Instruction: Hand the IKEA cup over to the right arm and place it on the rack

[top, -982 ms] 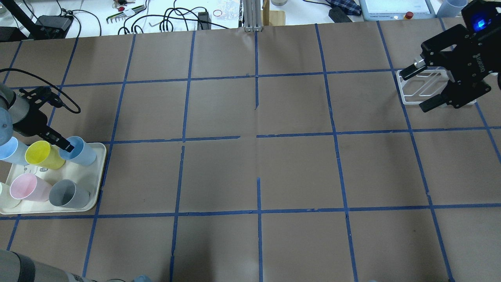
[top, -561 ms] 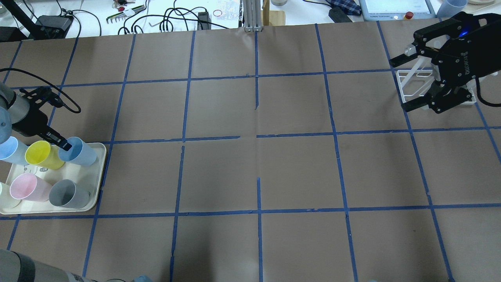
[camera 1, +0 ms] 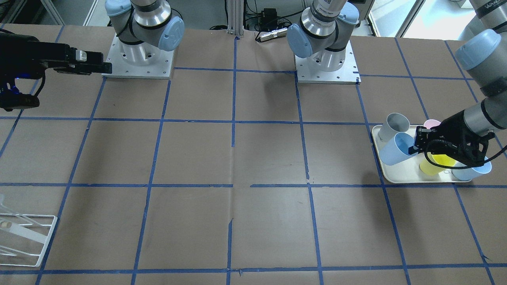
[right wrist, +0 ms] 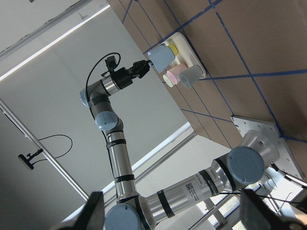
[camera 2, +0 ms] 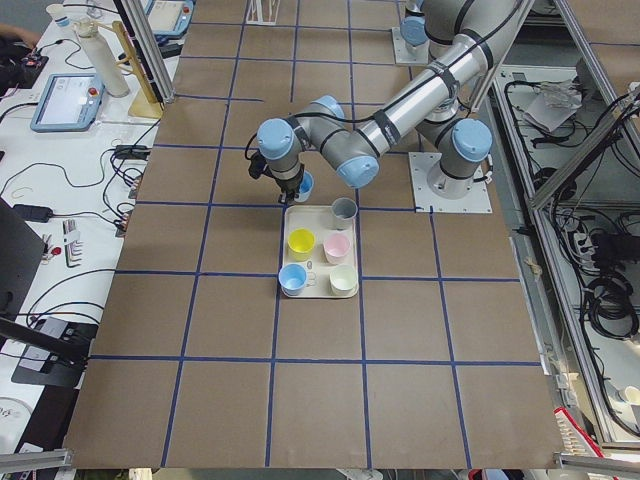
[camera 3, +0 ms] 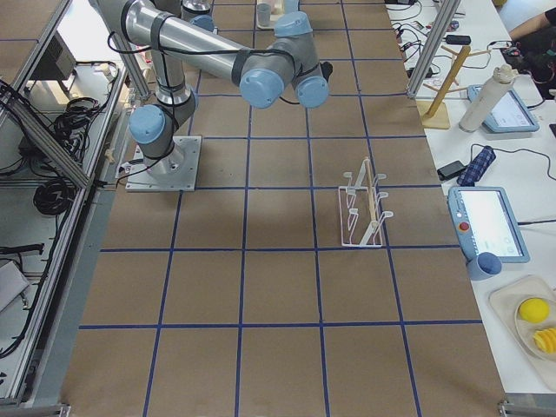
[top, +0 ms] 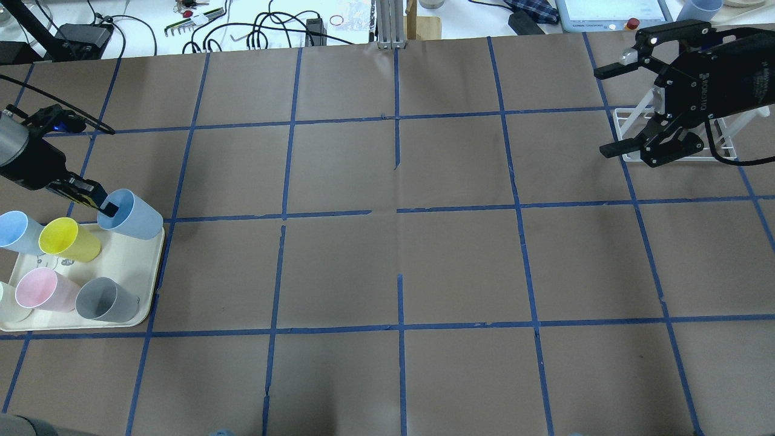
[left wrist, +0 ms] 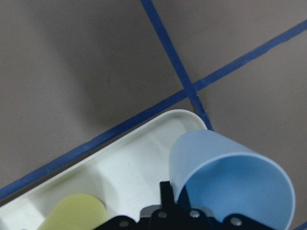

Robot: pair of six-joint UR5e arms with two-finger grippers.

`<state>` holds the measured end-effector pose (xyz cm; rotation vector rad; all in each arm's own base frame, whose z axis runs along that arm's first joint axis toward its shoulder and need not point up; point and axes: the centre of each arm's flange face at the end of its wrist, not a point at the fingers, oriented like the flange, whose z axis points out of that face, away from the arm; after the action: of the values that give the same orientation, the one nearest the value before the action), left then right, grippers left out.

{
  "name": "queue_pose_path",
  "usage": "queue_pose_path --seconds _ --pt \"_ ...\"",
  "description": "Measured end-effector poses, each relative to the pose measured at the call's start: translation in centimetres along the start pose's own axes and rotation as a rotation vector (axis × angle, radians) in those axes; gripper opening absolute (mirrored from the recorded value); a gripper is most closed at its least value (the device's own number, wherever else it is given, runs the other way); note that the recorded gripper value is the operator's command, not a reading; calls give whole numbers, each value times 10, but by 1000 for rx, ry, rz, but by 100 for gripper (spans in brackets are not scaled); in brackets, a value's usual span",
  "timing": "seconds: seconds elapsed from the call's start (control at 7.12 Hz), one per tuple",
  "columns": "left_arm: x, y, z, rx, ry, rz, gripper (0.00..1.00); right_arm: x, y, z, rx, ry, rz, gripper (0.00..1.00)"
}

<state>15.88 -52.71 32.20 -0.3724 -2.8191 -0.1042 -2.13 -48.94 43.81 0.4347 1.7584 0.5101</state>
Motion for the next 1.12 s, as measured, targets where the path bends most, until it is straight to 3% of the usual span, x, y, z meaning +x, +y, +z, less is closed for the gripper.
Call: queue_pose_path --seconds 0.56,0.84,1.12 --pt "127 -10 -44 -12 339 -281 0 -24 -9 31 65 -112 -46 100" --pt "186 -6 -50 -52 597 -459 0 -45 -10 66 84 -161 -75 100" --pt "235 -3 -49 -95 818 -562 0 -59 -5 89 89 -185 -97 100"
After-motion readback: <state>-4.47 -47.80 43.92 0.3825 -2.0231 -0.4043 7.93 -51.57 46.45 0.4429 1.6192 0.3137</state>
